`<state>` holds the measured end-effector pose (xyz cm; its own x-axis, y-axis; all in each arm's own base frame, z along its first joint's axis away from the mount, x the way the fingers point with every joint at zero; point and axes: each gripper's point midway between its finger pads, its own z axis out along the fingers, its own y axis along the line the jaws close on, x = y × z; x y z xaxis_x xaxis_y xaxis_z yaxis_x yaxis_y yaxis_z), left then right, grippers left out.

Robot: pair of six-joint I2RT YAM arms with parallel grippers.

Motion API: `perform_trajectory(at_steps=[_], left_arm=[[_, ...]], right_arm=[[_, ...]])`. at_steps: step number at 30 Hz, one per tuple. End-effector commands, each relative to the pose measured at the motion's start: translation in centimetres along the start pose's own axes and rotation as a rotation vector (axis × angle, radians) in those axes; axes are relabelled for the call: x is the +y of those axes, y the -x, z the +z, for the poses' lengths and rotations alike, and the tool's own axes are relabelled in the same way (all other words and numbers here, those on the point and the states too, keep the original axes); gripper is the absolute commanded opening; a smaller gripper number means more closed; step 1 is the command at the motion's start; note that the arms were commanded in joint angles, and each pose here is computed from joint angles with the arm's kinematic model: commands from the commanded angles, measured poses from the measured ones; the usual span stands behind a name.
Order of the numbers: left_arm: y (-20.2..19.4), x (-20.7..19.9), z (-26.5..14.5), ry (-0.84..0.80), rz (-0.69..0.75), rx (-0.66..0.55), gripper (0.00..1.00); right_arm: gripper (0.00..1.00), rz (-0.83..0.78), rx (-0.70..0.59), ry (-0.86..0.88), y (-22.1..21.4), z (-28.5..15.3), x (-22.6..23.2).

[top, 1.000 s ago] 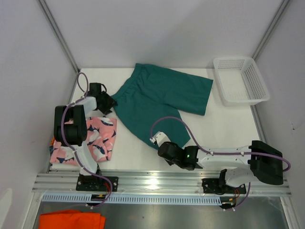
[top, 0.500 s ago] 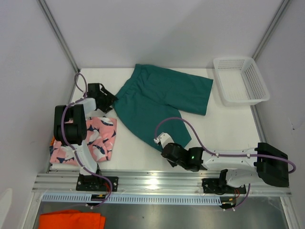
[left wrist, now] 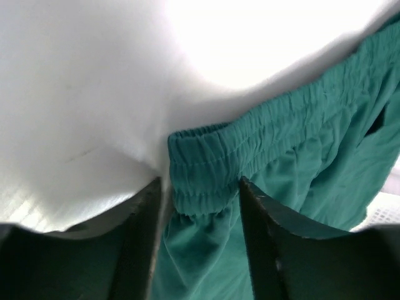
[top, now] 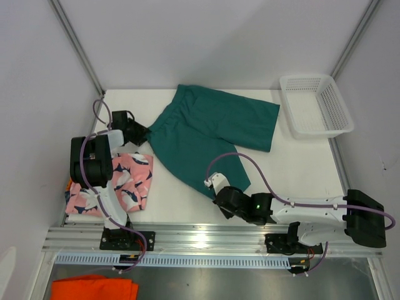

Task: Fold and stack the shorts

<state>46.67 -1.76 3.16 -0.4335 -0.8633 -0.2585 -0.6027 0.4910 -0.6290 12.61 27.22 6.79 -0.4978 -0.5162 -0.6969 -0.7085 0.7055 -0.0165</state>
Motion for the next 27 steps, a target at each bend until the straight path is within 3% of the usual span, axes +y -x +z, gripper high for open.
perform_trajectory(at_steps=[1, 4, 5, 6, 12, 16, 21, 25, 27], left_arm=[[0.2, 1.2, 1.3, 0.038, -0.038, 0.01, 0.5], [-0.1, 2.0, 1.9, 0.058, -0.065, 0.005, 0.27], [0.0, 2.0, 2.0, 0.052, -0.073, 0.0, 0.08], [-0.2, 2.1, 2.2, 0.053, -0.079, 0.006, 0.0], [0.8, 1.4, 0.5, 0.104, 0.007, 0.007, 0.0], [0.8, 2.3, -3.1, 0.119, 0.004, 0.032, 0.0], [-1.8, 5.0, -6.1, 0.136, 0.007, 0.112, 0.0], [-1.9, 4.7, -8.7, 0.155, 0.026, 0.106, 0.0], [-1.3, 3.2, -10.3, 0.119, 0.025, 0.071, 0.0]], right_arm=[[0.0, 0.016, -0.018, 0.025, 0.3, -0.7, 0.5], [0.0, 0.016, -0.022, 0.034, 0.5, -0.9, 0.7], [0.0, 0.006, -0.022, 0.044, 0.5, -1.1, 1.0], [0.0, -0.005, -0.024, 0.051, 0.6, -1.2, 1.3], [0.0, -0.091, -0.031, 0.093, 0.4, -2.5, 3.4], [0.0, -0.157, -0.063, 0.208, 0.7, -4.5, 6.9], [0.0, -0.257, -0.112, 0.297, 1.6, -8.1, 11.5], [0.0, -0.242, -0.145, 0.191, 3.1, -9.7, 11.1], [0.0, -0.218, -0.166, 0.065, 4.2, -9.8, 8.5]])
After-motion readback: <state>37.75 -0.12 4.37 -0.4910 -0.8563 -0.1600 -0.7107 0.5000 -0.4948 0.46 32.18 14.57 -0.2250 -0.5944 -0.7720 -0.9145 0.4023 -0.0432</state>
